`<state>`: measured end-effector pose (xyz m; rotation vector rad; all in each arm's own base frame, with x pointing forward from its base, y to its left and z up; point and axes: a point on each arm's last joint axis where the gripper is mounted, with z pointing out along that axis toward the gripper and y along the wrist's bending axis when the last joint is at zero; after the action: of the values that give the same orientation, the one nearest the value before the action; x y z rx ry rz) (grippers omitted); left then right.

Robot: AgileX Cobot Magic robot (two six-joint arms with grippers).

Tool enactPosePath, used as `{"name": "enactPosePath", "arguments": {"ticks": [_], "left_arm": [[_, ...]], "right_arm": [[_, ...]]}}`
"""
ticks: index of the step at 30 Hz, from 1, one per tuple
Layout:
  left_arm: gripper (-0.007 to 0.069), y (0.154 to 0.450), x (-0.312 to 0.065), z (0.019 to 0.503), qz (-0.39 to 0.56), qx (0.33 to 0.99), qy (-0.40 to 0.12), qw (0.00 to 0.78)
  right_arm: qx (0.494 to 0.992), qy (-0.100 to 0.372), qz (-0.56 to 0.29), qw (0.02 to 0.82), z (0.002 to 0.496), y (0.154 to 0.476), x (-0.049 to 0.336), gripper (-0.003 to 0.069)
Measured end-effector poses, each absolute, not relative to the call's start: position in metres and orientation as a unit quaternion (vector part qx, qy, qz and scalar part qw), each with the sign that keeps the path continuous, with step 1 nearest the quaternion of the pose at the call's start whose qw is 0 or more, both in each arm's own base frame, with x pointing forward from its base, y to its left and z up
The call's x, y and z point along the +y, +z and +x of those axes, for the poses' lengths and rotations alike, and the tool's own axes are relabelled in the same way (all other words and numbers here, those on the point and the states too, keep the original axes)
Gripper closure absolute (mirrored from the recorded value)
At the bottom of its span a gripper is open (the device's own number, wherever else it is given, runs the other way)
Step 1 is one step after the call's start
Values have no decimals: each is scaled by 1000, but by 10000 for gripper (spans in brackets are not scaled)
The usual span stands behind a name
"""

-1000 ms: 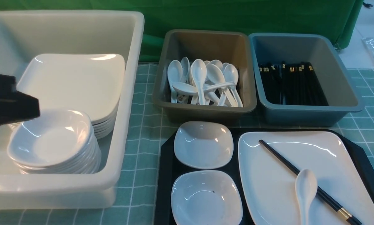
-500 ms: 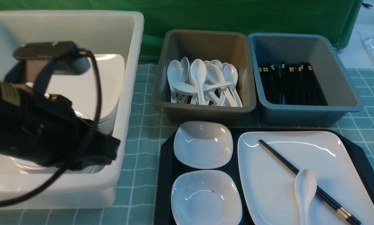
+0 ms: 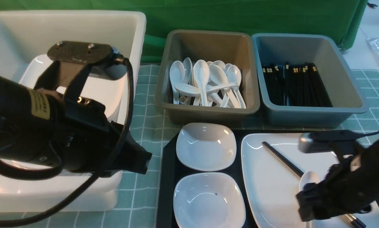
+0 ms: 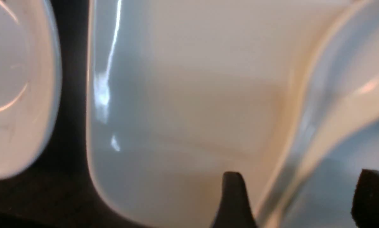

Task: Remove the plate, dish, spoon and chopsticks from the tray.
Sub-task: Use the right arm to grab a soup spoon from the plate, then use the right arm to put the soup spoon into the small storage box in the middle

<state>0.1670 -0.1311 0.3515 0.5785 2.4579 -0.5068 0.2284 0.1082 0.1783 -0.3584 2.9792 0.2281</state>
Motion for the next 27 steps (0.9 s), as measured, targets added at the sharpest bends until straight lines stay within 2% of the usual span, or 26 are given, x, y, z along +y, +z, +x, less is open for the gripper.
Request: {"name": "enactPosePath", "arguments": {"ticks": [7, 8, 9, 10, 11, 12, 15, 20, 21, 26, 27], "left_arm": [[625, 351, -130, 167, 217, 916, -184, 281], [625, 351, -130, 168, 216, 916, -184, 282], [625, 351, -131, 167, 217, 916, -185, 281], [625, 352, -131, 168, 216, 916, -185, 284], [625, 352, -131, 168, 216, 916, -185, 284], [625, 352, -131, 168, 216, 916, -185, 284], [625, 352, -131, 168, 216, 916, -184, 285], [624, 352, -131, 169, 216, 915, -183, 288], [622, 352, -131, 169, 216, 914, -184, 289], [618, 353, -131, 169, 215, 913, -185, 292], [618, 353, -131, 169, 215, 913, -185, 292]], "right_arm": [[991, 64, -114, 39, 234, 162, 111, 176], [990, 62, -119, 39, 234, 161, 111, 222], [990, 62, -121, 38, 234, 161, 111, 232], [989, 60, -131, 39, 235, 161, 111, 347], [989, 60, -133, 40, 235, 161, 111, 383], [988, 61, -136, 40, 235, 161, 111, 508], [987, 66, -138, 47, 233, 166, 111, 501], [979, 93, -143, 114, 243, 207, 118, 498], [971, 104, -150, 158, 256, 231, 123, 498], [930, 132, -177, 295, 320, 309, 151, 498], [928, 132, -178, 299, 323, 311, 153, 498]]}}
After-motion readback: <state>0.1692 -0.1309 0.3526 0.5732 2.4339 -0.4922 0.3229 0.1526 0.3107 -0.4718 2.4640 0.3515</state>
